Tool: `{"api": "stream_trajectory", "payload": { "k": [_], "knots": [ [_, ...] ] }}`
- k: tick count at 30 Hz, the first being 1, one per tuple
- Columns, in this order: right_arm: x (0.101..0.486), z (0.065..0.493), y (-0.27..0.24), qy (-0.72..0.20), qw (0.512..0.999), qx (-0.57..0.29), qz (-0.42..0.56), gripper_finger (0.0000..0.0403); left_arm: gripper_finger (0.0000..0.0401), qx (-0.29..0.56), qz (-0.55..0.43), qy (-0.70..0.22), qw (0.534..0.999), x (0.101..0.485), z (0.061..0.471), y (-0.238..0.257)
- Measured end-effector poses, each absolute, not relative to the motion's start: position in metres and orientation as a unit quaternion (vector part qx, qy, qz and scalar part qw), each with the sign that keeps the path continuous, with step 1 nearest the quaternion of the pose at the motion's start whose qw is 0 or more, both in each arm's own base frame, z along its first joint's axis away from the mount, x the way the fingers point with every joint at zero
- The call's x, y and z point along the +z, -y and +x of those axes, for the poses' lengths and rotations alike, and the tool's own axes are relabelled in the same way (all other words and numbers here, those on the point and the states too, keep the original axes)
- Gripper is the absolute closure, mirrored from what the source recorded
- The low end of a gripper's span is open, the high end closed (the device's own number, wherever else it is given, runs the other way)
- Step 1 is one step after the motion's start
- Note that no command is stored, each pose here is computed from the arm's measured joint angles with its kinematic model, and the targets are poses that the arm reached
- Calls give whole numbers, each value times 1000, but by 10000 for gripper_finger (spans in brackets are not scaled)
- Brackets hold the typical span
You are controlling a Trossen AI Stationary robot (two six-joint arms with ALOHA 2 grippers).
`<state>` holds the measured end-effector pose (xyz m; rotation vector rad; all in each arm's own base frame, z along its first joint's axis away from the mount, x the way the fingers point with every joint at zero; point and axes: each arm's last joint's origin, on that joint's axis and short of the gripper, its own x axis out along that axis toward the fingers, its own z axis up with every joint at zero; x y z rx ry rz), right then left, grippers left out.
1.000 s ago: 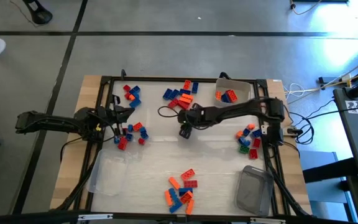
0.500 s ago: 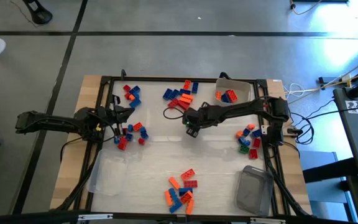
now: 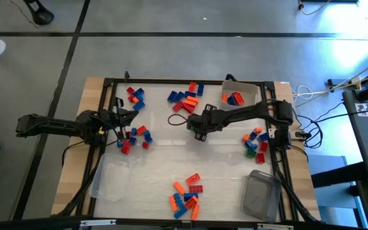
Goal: Sort blocks by size
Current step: Put the blue game piece into the gray bin
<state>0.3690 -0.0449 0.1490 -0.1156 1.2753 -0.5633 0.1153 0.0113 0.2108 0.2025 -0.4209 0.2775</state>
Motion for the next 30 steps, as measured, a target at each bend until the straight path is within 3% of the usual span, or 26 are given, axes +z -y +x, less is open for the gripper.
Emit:
{"api": "stream_trajectory", "payload": {
  "k": [7, 14, 18, 24, 30],
  "knots": [
    [145, 378, 57, -555, 777, -280, -92, 166, 401, 137, 100, 208, 963, 211, 115, -11],
    [149, 391, 56, -516, 824, -220, -82, 166, 401, 137, 100, 208, 963, 211, 115, -11],
    [153, 390, 53, -510, 824, -229, -87, 166, 401, 137, 100, 208, 963, 211, 115, -11],
    [177, 388, 32, -471, 849, -239, -33, 166, 401, 137, 100, 208, 963, 211, 115, -11],
    [171, 393, 13, -446, 857, -258, 19, 166, 401, 137, 99, 208, 963, 211, 115, -11]
  ]
}}
